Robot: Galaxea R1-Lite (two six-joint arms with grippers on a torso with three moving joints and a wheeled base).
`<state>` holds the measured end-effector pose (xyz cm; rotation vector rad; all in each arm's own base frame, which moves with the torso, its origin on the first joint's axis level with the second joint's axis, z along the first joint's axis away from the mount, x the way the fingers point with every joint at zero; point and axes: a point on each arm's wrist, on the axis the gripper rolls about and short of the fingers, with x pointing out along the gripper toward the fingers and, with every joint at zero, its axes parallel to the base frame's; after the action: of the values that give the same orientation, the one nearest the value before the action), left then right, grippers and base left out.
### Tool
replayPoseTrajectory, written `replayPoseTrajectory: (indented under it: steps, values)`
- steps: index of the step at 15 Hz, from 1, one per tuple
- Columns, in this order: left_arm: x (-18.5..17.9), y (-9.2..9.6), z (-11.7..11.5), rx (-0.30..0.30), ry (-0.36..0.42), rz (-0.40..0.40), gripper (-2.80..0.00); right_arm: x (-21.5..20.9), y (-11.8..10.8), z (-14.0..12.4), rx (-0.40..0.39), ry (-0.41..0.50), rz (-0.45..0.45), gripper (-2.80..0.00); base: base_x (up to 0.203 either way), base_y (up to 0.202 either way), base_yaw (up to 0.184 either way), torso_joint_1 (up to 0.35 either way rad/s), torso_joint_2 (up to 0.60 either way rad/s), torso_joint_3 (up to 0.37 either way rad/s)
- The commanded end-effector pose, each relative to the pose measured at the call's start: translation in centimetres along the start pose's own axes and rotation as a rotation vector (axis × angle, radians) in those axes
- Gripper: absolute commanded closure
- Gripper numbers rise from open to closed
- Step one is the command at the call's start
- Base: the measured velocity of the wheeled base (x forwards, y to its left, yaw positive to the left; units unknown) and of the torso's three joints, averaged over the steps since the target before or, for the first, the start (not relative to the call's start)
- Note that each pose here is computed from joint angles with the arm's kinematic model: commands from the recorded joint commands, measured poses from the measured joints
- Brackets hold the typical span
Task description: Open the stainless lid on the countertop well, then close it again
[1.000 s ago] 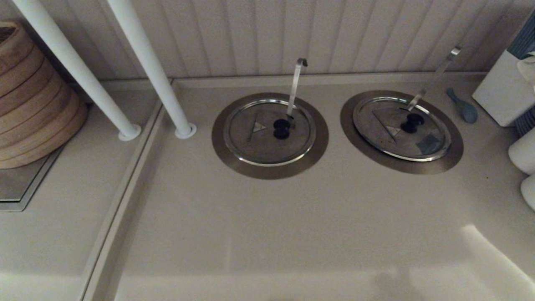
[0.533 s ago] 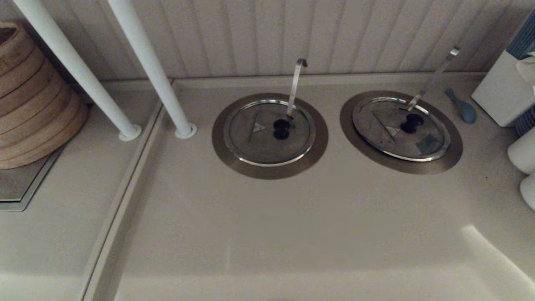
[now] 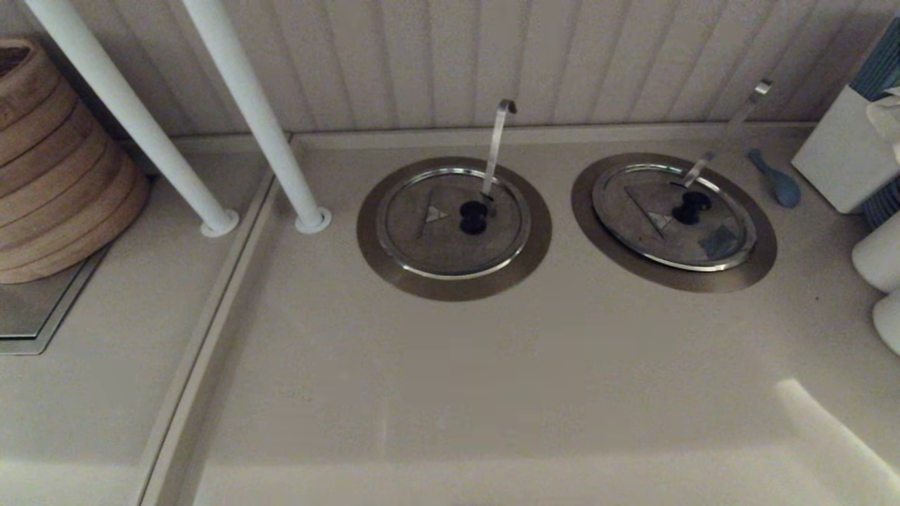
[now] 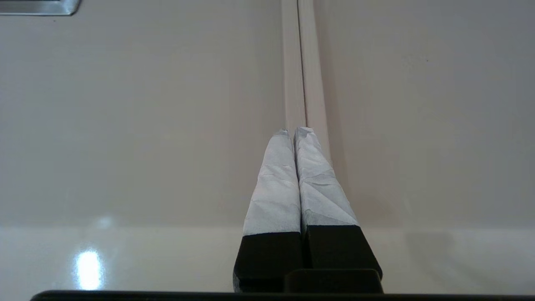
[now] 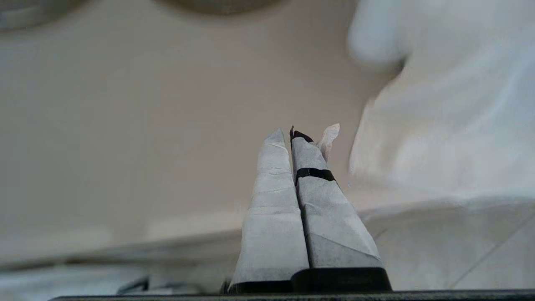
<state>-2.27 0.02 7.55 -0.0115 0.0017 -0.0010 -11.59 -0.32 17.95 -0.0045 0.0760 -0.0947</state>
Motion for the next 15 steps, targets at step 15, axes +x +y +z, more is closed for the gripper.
replayPoseTrajectory:
  steps: [15]
  values:
    - [0.0, 0.0, 0.0, -0.001, 0.000, 0.001, 0.00, 10.0, 1.3, -9.7, -0.071, -0.066, 0.126, 0.00, 0.000, 0.000, 0.000, 0.000, 0.00, 0.000]
